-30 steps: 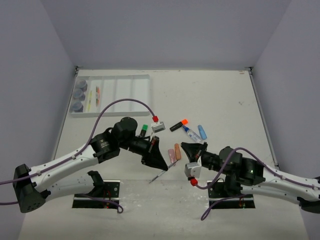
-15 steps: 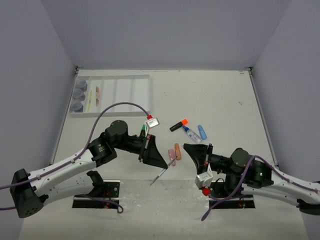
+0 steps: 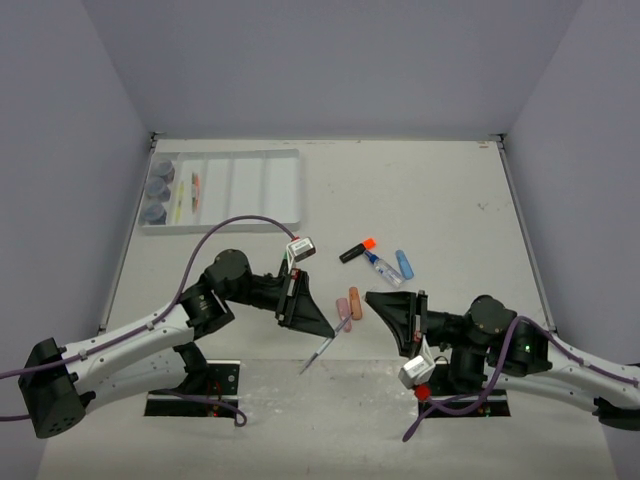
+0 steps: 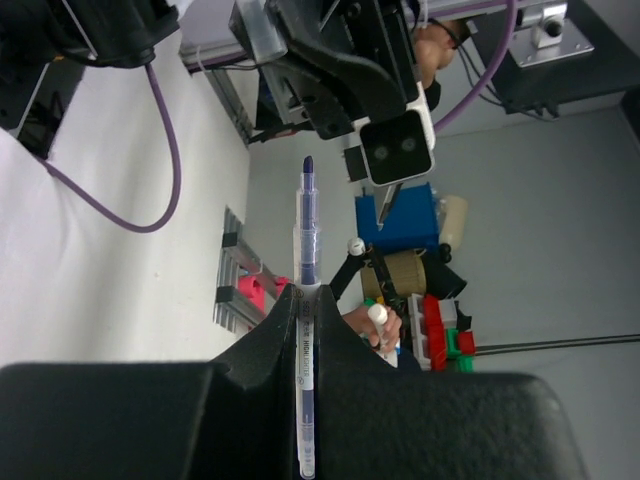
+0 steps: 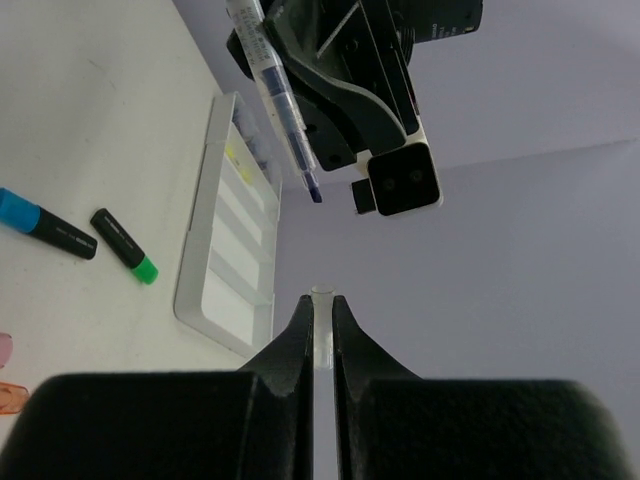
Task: Sort the stationery into containers
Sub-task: Close the pen cap on the pen.
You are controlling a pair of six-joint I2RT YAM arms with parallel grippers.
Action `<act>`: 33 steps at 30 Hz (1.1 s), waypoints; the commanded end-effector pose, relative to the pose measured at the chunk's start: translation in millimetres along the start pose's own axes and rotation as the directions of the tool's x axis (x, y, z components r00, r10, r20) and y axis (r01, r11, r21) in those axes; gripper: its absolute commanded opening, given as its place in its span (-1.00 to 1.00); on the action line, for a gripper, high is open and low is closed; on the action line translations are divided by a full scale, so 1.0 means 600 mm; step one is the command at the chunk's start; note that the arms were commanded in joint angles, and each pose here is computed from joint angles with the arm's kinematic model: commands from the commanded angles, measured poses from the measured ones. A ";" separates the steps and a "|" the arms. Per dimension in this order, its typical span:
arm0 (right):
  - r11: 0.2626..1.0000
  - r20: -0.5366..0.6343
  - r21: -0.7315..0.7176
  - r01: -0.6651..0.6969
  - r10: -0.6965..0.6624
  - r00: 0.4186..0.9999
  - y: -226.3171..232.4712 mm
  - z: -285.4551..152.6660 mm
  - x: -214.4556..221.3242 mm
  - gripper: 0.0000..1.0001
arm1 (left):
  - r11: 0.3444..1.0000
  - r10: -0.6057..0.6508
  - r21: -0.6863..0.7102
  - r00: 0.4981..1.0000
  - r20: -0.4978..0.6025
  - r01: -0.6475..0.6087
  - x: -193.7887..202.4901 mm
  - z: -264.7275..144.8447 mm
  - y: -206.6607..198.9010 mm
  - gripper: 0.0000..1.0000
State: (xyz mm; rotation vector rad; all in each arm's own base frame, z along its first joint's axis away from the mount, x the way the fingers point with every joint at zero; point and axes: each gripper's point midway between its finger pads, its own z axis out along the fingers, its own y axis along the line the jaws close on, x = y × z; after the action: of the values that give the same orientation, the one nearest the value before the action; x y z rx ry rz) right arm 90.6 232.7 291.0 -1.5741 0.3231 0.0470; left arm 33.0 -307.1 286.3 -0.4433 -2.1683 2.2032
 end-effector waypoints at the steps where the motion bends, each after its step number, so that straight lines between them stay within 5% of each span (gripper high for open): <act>1: 0.997 0.096 0.050 0.063 -0.068 0.993 -0.040 -0.003 -0.037 -1.00 | 0.995 0.022 0.094 0.998 0.050 -0.027 -0.014 -0.005 -0.051 -1.00; 33: 0.997 0.062 0.033 0.069 -0.071 0.996 -0.039 0.016 -0.025 -1.00 | 0.997 -0.065 0.042 0.992 0.107 0.061 -0.021 -0.004 -0.007 -1.00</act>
State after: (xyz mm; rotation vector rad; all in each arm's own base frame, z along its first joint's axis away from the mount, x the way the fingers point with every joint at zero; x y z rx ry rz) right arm 81.6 246.4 288.9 -1.6139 0.2233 0.0571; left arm 43.7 -308.6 285.3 -0.2489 -2.1715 2.2292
